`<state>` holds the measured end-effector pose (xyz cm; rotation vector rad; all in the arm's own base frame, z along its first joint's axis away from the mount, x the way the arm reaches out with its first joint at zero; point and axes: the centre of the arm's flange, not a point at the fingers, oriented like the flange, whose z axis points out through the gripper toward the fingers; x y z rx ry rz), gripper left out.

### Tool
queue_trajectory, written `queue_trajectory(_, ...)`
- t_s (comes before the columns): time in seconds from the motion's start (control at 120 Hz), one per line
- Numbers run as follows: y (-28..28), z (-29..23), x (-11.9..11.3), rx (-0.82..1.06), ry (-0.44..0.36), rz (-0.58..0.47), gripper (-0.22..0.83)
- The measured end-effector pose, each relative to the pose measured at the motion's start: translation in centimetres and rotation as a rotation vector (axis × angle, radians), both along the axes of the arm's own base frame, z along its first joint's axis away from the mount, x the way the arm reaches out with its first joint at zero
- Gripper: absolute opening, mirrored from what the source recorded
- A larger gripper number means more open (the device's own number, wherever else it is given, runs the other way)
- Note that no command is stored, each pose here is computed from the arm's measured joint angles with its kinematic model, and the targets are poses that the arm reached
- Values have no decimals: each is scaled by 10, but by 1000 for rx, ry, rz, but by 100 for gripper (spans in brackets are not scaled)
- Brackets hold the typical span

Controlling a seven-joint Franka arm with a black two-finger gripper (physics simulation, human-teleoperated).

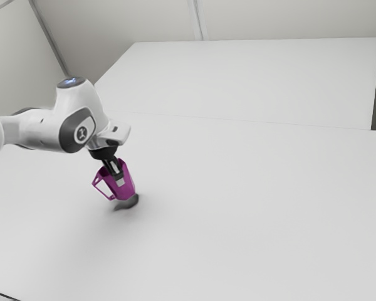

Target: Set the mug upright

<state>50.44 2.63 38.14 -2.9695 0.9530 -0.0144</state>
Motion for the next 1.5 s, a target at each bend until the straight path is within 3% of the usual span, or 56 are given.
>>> queue_trajectory(0.733,-64,-31,23,55,6,138,-16)
queue_trajectory(0.792,-58,-32,23,53,10,161,-8)
queue_trajectory(0.942,-50,-28,27,47,7,199,24)
queue_trajectory(1.058,-54,-15,32,40,-15,205,39)
queue_trajectory(1.308,-53,86,77,27,-120,243,53)
queue_trajectory(1.5,-33,166,93,5,-101,310,57)
